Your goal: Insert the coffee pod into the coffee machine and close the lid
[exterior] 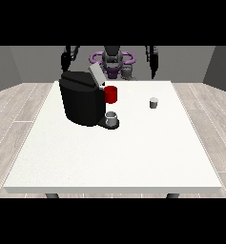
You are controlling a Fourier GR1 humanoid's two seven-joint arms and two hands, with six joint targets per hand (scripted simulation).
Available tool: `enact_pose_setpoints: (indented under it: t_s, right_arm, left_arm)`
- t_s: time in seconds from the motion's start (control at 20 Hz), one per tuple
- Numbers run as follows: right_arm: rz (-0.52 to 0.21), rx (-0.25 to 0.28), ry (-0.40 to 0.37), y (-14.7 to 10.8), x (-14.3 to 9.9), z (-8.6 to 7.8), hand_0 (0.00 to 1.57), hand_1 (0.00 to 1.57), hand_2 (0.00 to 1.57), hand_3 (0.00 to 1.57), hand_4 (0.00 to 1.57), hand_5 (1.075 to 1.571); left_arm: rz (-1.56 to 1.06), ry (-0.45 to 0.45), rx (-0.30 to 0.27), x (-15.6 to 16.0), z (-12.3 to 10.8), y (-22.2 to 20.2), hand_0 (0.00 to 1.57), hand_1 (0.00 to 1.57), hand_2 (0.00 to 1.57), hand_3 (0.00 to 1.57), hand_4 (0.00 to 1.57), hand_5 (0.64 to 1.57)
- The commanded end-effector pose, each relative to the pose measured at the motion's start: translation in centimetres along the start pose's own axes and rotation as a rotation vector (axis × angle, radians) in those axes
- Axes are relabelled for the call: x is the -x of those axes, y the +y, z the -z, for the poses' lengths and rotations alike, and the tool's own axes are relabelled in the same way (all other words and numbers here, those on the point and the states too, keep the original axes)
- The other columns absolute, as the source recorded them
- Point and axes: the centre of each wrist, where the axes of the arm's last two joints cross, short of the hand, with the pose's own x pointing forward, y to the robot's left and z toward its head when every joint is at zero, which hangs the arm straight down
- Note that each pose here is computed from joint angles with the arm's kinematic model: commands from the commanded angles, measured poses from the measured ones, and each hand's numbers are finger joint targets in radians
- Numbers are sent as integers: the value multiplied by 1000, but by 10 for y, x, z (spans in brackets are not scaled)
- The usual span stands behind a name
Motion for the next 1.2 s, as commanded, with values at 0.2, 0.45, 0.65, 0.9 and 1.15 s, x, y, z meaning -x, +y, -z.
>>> enact_pose_setpoints:
  t_s: [0.2, 0.45, 0.65, 0.9, 1.15]
  right_arm:
    - [27, -30, 17, 6, 9, -6, 0, 0, 0, 0, 0, 1571]
    - [-118, 89, -140, 22, -16, 20, 0, 0, 0, 0, 0, 1571]
    - [-130, 41, -142, 23, -19, 16, 0, 0, 0, 0, 0, 1571]
    - [-138, 18, -206, 41, -64, 40, 0, 0, 0, 0, 0, 1571]
    - [-71, 12, -191, 66, -48, 36, 0, 0, 0, 0, 0, 1571]
  left_arm:
    - [241, -101, 162, -4, 1, 66, 0, 0, 0, 0, 0, 1571]
    - [480, -149, 190, -42, 34, 99, 0, 0, 0, 0, 0, 1571]
    - [555, -66, 140, -52, 50, 126, 0, 0, 0, 0, 0, 1571]
    - [647, -43, 151, -53, 73, 127, 0, 0, 0, 0, 0, 1571]
    - [714, 19, 184, -57, 87, 145, 0, 0, 0, 0, 0, 1571]
